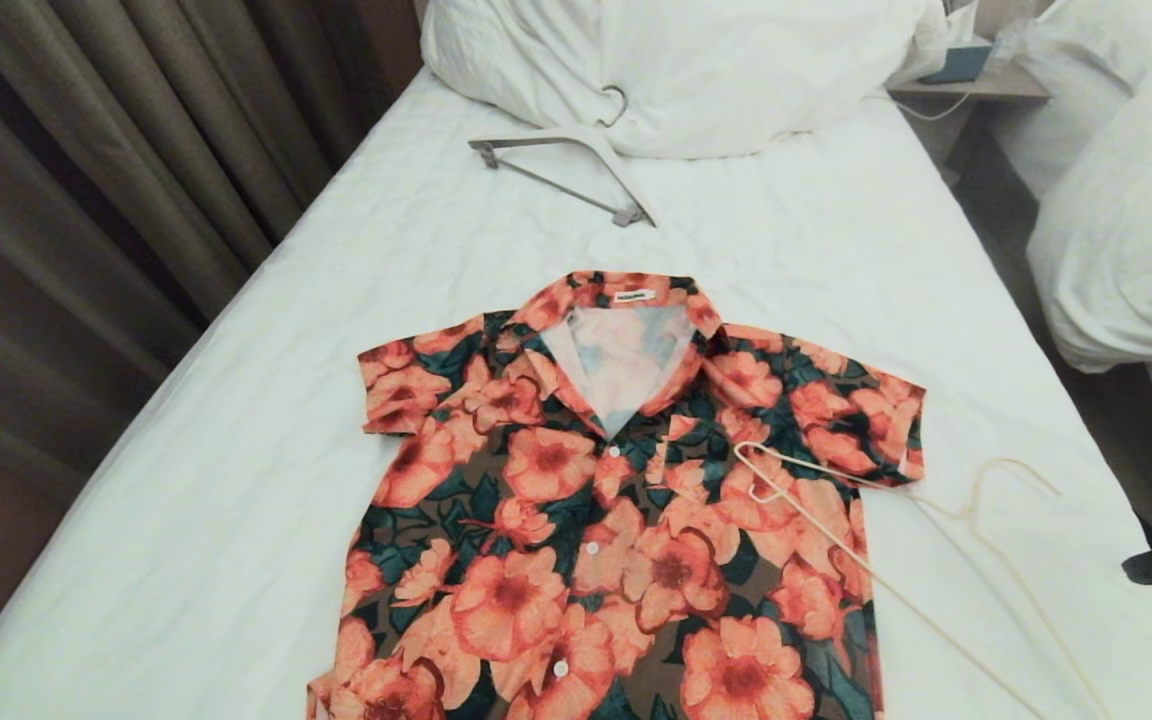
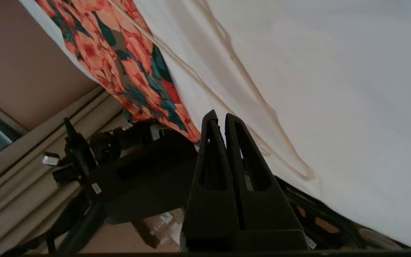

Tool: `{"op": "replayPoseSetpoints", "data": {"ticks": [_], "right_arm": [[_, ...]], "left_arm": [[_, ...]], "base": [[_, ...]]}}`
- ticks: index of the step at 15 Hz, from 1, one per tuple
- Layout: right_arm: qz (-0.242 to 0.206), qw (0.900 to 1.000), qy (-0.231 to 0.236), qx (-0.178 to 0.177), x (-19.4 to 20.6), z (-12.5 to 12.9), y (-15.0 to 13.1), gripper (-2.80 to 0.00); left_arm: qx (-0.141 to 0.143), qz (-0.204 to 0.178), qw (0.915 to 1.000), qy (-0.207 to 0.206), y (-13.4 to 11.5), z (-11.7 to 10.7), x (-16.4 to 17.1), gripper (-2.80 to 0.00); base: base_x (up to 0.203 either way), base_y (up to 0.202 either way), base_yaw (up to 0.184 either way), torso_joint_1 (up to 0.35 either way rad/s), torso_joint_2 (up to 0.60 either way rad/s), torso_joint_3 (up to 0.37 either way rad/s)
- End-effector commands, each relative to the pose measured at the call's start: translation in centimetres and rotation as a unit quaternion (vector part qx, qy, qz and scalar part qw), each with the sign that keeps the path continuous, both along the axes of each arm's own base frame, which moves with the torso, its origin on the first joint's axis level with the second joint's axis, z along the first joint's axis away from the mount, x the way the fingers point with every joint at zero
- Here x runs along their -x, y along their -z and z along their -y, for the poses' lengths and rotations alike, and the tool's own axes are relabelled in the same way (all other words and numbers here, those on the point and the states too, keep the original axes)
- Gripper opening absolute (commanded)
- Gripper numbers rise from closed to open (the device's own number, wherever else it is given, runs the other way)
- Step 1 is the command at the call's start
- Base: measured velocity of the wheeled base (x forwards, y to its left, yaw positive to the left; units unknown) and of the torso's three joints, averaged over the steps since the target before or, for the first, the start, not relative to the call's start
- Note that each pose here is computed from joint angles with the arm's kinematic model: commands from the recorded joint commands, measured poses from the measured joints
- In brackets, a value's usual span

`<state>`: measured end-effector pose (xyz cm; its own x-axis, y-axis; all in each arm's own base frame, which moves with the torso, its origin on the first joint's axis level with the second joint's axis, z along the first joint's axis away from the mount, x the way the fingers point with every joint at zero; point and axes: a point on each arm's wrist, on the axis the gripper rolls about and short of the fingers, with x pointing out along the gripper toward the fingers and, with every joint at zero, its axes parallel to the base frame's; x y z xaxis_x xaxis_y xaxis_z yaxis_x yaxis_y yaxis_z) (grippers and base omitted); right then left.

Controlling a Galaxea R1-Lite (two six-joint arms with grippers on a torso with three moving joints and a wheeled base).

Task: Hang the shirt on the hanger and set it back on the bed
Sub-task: Lift the shirt and hanger

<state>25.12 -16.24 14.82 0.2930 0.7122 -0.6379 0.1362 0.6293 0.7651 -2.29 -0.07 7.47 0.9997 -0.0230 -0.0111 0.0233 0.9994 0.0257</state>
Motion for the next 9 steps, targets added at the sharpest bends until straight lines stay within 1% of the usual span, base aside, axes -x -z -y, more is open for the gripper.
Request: {"op": "replayPoseSetpoints", "data": {"ticks": [1, 2, 3, 4, 5, 6, 8, 9], "right_arm": [[-0.01, 1.0, -0.004, -0.013, -0.3, 0.4, 1.1, -2.8], [-0.007, 1.0, -0.005, -0.011, -0.4, 0.4, 1.1, -2.8], [0.005, 1.0, -0.008, -0.009, -0.6, 0.5, 1.3, 0.0], [0.014, 1.0, -0.005, -0.014, -0.7, 0.6, 1.4, 0.0], [0.023, 0.999, 0.001, -0.029, -0.8, 0.6, 1.3, 0.0], [0.028, 0.999, -0.003, -0.038, -0.7, 0.5, 1.6, 0.0], [0.061, 0.996, -0.049, -0.041, -0.6, 0.4, 3.2, 0.0], [0.057, 0.995, -0.053, -0.055, -0.8, 0.3, 4.0, 0.0]], "left_arm": [[0.0, 0.0, 1.0, 0.0, 0.0, 0.0, 0.0, -2.8], [0.0, 0.0, 1.0, 0.0, 0.0, 0.0, 0.0, -2.8], [0.0, 0.0, 1.0, 0.0, 0.0, 0.0, 0.0, -2.8], [0.0, 0.0, 1.0, 0.0, 0.0, 0.0, 0.0, -2.8], [0.0, 0.0, 1.0, 0.0, 0.0, 0.0, 0.0, -2.8], [0.0, 0.0, 1.0, 0.0, 0.0, 0.0, 0.0, -2.8], [0.0, 0.0, 1.0, 0.0, 0.0, 0.0, 0.0, -2.8], [0.0, 0.0, 1.0, 0.0, 0.0, 0.0, 0.0, -2.8]], "base": [[0.0, 0.0, 0.0, 0.0, 0.0, 0.0], [0.0, 0.0, 0.0, 0.0, 0.0, 0.0], [0.0, 0.0, 0.0, 0.0, 0.0, 0.0], [0.0, 0.0, 0.0, 0.0, 0.0, 0.0], [0.0, 0.0, 0.0, 0.0, 0.0, 0.0], [0.0, 0.0, 0.0, 0.0, 0.0, 0.0], [0.0, 0.0, 0.0, 0.0, 0.0, 0.0], [0.0, 0.0, 0.0, 0.0, 0.0, 0.0]]}}
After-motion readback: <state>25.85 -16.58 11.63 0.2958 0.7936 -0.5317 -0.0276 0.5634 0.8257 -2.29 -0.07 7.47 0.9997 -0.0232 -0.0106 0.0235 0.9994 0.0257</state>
